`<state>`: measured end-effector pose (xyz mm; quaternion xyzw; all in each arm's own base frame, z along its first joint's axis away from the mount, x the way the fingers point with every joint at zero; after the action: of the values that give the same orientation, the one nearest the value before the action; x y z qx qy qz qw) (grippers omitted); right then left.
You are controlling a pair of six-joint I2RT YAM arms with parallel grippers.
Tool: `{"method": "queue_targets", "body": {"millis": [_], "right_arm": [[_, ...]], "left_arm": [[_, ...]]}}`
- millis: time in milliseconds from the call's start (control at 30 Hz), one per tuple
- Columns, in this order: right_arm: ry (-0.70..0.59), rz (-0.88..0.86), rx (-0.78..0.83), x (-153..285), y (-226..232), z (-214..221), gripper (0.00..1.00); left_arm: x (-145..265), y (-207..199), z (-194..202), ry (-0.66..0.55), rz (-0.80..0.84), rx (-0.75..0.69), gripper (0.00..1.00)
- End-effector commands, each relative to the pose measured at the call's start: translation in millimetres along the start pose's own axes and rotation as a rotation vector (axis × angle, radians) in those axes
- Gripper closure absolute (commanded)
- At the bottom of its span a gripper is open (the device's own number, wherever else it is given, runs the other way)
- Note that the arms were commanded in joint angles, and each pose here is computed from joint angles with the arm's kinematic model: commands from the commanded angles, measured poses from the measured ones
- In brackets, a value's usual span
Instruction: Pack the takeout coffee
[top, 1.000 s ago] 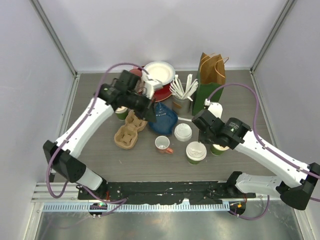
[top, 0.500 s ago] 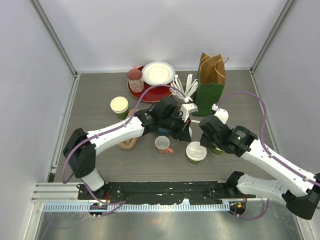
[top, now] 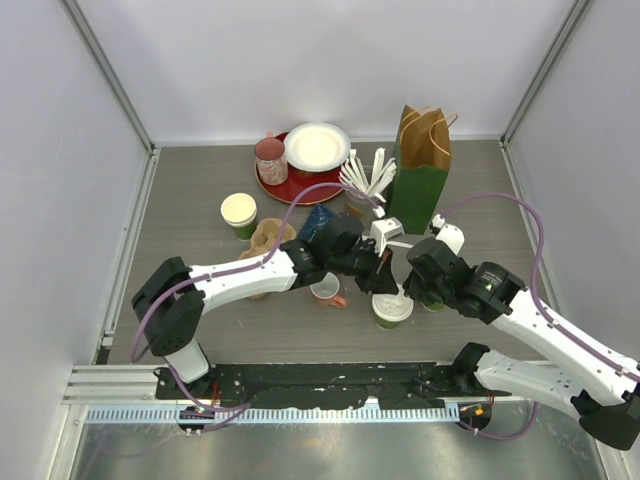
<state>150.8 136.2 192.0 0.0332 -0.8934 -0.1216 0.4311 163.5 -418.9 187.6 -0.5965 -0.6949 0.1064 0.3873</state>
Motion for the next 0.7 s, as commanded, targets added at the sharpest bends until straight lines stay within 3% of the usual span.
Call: {"method": "queue_targets", "body": {"millis": [0,167,400,667], "right_arm": [[-0.056,-0.052,-0.022,7.8,20.1,-23.7,0.99],[0.0,-0.054,-0.031,-5.2,18.4,-5.8,0.99],[0.074,-0.018,-0.126,-35.0,-10.7,46.1,0.99],[0.037,0.02,-0.115,-22.2,-15.7,32.3,0.99]], "left_arm": [[5.6,-19.5,-19.3,-0.093,0.047,-0.04,1.0],[-0.5,-12.5,-7.9,-0.069,0.031,0.003,1.0],[-8.9,21.0,63.5,0.041,-0.07,-0.005,1.0],[-7.8,2.0,35.2,-0.014,-0.007,-0.076,1.0]]}}
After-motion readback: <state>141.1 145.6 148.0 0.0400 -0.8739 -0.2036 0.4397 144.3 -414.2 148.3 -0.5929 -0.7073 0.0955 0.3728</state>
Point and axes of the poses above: each gripper's point midway between its finger pads, its own x axis back along the fingers, its own y axis along the line the jaws close on, z = x × y, the point moved 3 cm from there along x, back along the fingers, and after that the axes turned 6 degrees about x, right-handed, at the moved point
